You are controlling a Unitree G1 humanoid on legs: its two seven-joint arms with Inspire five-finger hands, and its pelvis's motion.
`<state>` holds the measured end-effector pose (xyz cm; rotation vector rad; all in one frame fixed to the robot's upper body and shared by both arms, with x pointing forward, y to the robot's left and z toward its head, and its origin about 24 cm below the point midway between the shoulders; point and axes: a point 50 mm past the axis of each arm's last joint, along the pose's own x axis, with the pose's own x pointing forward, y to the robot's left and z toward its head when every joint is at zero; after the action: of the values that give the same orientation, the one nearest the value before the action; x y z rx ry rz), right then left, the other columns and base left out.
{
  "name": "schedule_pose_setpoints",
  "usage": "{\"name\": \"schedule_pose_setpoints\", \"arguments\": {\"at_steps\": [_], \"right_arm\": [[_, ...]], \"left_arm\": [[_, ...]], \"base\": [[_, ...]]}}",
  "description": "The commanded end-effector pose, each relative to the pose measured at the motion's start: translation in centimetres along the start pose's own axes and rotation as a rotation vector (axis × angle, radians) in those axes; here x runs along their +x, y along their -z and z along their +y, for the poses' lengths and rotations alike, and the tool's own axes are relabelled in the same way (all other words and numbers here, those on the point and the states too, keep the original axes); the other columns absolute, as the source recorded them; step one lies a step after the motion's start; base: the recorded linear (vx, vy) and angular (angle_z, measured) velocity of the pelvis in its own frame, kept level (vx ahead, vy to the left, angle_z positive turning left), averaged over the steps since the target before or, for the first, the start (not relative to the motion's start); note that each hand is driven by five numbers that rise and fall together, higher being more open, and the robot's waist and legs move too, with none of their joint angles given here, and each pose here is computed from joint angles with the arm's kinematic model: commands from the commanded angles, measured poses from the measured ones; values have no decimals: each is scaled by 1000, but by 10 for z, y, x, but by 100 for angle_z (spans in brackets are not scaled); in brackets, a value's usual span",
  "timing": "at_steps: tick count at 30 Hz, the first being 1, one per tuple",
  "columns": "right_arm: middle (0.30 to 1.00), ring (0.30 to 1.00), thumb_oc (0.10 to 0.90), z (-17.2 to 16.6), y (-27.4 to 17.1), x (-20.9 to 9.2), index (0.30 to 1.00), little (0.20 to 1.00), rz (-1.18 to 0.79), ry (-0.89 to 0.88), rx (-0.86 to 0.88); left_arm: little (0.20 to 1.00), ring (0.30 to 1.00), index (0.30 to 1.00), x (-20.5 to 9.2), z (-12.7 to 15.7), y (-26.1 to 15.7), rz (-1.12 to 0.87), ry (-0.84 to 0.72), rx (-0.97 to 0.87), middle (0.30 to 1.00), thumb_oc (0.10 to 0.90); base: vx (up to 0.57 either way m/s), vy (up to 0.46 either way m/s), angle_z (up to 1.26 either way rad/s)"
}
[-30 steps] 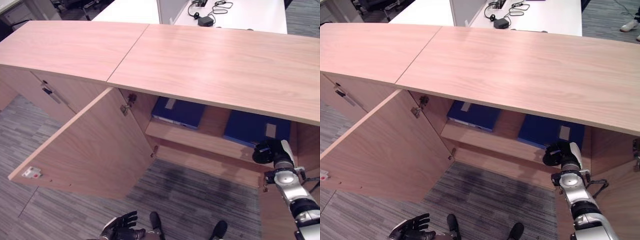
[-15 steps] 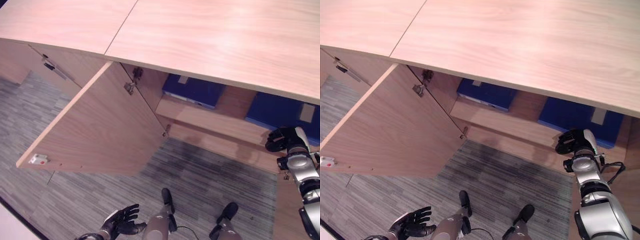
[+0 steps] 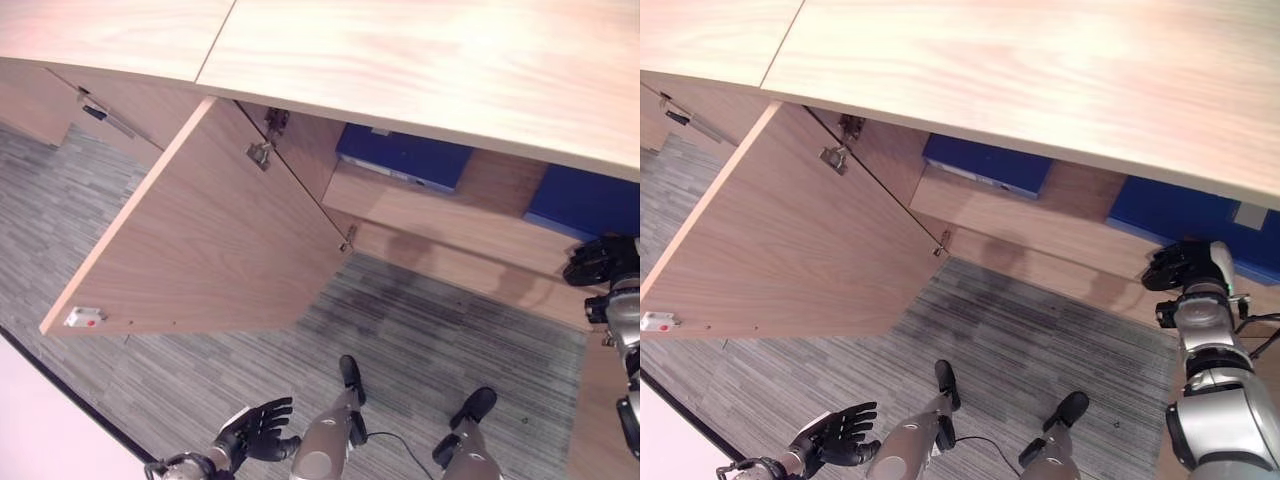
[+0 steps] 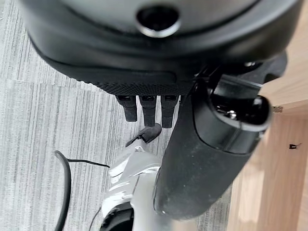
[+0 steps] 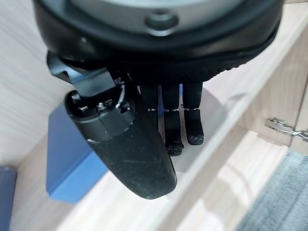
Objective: Put the empty folder in the office cabinet
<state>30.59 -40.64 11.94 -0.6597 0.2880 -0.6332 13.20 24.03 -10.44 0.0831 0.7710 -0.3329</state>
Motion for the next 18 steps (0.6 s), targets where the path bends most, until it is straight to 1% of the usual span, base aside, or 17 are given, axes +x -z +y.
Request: {"name": "schedule_pose_setpoints", "arguments": {"at_steps": [1,6,7,11,14,18], "right_arm": [[300,300,400,-65,-44,10,300,300,-121,205,60],[300,300,400,-78,-50,10,300,300,-127,234,50],[300,300,400,-91,-52,9,300,300,-126,265,48],[300,300,400,-110,-63,8,300,300,-149,312,29],[300,300,400,-126,-78,6,300,300,-180,350,2],[300,300,400,-148,-110,1,300,300,-261,405,-18]], "left_arm": [[900,900,900,-7,11,-5,5,31,77,900,800],[900,900,900,-8,12,-9,-10,38,73,900,800],[900,900,900,-10,13,-11,-16,45,71,900,800],[900,900,900,-11,14,-14,-24,59,79,900,800],[900,900,900,-13,17,-16,-22,61,85,900,800],[900,900,900,-15,20,-13,-4,58,96,900,800]], "base": [[0,0,0],[0,0,0],[0,0,0],[-9,-5,6],[-20,-10,-5],[-6,-2,-1]]}}
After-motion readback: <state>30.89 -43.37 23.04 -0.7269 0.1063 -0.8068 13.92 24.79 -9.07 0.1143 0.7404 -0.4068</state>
